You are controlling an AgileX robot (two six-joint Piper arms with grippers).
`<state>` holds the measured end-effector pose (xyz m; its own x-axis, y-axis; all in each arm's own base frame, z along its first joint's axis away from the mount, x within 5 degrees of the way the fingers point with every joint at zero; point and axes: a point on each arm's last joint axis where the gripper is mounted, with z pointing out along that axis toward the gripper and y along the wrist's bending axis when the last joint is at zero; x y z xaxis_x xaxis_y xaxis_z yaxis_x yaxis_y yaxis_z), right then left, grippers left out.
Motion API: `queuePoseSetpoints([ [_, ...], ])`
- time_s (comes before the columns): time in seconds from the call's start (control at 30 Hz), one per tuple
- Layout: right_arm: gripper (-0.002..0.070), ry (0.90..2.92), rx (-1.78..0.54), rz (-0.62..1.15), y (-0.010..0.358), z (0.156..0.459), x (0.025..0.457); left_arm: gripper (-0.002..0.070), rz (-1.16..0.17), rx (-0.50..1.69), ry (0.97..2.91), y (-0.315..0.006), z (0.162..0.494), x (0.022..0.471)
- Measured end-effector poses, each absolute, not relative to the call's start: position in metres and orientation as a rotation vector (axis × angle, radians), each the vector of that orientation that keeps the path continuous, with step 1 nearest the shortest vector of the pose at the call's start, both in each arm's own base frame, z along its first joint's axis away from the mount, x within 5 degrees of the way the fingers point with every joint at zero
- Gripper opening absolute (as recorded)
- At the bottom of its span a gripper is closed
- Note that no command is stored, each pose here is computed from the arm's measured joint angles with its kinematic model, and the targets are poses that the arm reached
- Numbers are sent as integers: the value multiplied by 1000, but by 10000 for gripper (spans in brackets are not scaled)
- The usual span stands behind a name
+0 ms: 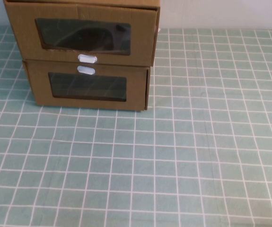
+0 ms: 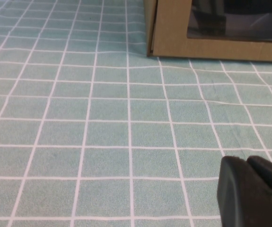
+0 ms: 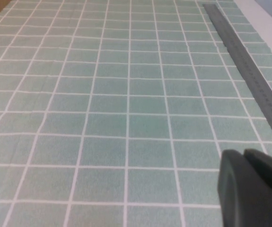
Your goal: Close the shoe box
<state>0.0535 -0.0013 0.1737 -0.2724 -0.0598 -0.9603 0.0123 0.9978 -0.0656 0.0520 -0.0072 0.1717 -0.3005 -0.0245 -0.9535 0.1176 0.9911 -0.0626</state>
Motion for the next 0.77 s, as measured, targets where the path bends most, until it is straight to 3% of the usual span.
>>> queuePoseSetpoints([
  [0.77,-14,1847,-31,-63,-1,174,53,-5,-140,67,1871,-7,172,52],
])
